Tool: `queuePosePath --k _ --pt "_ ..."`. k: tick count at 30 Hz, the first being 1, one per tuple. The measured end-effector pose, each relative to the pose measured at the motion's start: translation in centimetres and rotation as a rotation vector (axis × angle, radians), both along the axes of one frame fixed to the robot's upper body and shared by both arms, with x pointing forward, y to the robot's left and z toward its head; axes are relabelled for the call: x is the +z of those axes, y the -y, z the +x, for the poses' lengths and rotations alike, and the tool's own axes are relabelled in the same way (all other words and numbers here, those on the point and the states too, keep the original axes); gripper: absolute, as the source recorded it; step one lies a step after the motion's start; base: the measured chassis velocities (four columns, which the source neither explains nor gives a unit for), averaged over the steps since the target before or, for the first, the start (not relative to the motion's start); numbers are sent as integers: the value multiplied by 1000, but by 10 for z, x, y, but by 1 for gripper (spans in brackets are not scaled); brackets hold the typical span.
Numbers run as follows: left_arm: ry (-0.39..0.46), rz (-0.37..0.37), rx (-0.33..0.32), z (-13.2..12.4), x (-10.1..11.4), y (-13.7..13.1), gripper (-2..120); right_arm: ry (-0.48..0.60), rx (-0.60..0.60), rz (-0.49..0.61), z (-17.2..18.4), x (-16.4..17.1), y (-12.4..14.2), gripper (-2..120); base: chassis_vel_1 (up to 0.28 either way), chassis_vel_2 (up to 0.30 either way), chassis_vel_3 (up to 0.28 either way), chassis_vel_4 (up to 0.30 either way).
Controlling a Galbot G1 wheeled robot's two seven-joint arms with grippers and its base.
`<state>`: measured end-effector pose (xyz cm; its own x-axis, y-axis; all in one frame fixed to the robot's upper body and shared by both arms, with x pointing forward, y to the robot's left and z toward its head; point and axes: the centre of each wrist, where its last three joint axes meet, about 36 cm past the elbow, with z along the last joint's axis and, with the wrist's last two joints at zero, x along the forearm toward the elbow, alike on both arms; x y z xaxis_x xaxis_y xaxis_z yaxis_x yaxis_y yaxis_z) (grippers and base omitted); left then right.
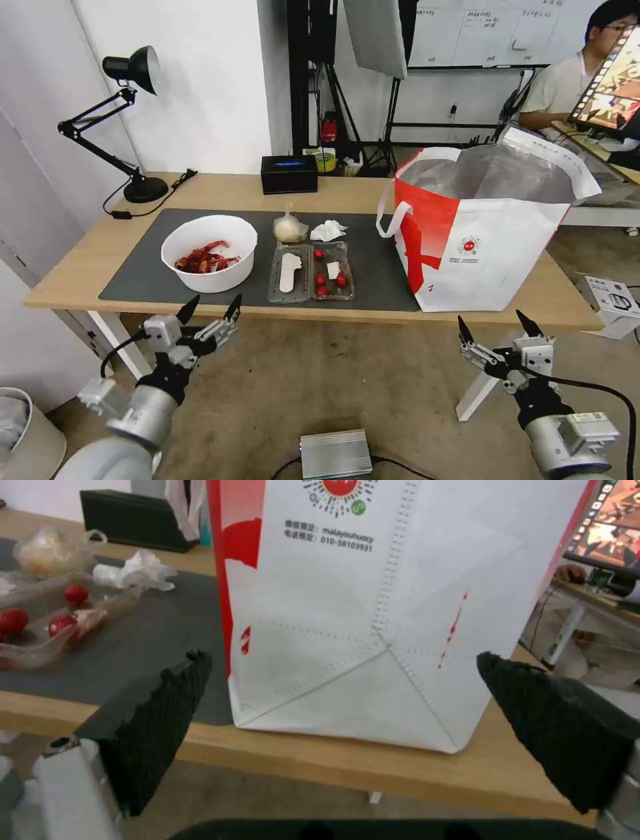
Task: Pick up the trash from the table and place it into the takeout bag.
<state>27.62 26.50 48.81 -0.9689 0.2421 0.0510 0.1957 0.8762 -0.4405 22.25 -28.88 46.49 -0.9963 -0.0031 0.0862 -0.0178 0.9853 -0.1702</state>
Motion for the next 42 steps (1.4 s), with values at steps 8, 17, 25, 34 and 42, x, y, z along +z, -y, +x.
queuePosePath --k 8,17,25,34,42 --pt "-114 -180 8 14 13 12 100 -12 -3 -7 -3 -3 0 100 0 0 0 0" --pt "-302 -440 16 24 37 37 100 -22 -11 -10 -7 -6 -4 100 0 0 0 0" --pt "-398 -538 23 47 45 53 100 -47 -27 -18 -17 -9 -6 100 0 0 0 0" --pt "-461 -547 -5 59 40 68 100 -51 -35 -24 -21 -8 -6 100 0 0 0 0" --pt "-502 -558 -47 73 37 79 100 -53 -46 -25 -22 -9 -6 100 0 0 0 0"
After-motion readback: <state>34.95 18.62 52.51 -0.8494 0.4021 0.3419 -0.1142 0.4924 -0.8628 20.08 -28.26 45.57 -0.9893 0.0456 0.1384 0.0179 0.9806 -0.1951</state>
